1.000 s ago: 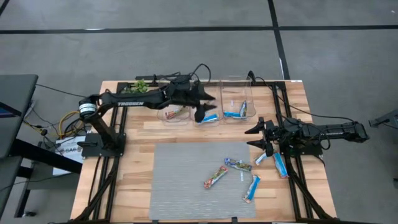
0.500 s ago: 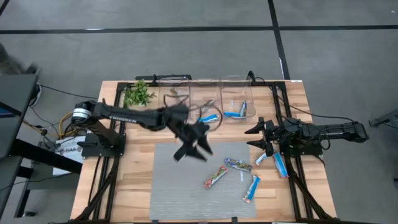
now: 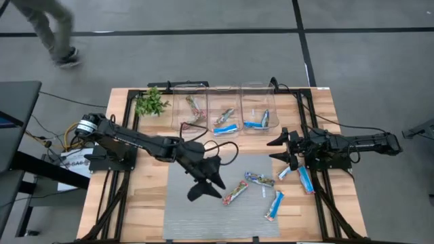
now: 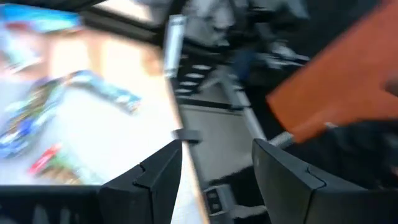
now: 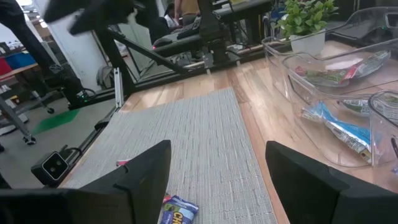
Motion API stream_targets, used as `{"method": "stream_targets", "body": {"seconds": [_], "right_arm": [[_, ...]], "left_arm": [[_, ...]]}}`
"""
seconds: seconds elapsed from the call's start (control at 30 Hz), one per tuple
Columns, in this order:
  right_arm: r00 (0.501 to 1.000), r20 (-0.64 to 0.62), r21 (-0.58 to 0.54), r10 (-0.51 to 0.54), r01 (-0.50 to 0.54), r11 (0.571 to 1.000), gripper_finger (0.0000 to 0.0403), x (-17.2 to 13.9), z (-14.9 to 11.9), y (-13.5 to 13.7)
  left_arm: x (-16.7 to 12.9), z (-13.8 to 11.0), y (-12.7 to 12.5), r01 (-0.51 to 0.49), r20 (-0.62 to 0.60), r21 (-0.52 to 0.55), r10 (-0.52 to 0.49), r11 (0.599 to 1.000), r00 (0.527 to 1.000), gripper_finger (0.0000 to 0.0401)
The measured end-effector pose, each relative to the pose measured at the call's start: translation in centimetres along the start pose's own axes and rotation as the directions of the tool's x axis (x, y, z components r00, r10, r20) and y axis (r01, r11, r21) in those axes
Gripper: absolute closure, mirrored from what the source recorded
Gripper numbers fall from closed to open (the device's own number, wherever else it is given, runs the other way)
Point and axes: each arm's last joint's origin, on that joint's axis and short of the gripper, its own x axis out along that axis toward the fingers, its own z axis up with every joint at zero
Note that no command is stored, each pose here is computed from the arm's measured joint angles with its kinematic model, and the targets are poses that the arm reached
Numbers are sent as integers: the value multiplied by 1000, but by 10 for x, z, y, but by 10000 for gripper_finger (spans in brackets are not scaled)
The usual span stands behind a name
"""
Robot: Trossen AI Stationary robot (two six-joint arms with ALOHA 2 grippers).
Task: Pick and place Granola Bars by type
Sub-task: Put the red granola bar into the left transparent bin
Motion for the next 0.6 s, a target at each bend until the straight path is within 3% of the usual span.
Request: {"method": "stream_targets", "body": {"seconds": [0.1, 0.27, 0.37, 0.6], "right_arm": [[1000, 0, 0, 0, 0, 1000, 148, 0, 0, 0], [1000, 0, 0, 0, 0, 1000, 148, 0, 0, 0], [1000, -1, 0, 0, 0, 1000, 148, 0, 0, 0], [1000, -5, 1, -2, 2, 1000, 148, 0, 0, 0]], "left_arm": [[2, -7, 1, -165, 0, -65, 165, 984, 986, 214], [8, -20, 9, -390, -15, -156, 393, 907, 920, 214], [21, -30, 17, -429, -56, -198, 427, 881, 903, 214], [62, -26, 29, -454, -117, -225, 438, 862, 891, 214]]}}
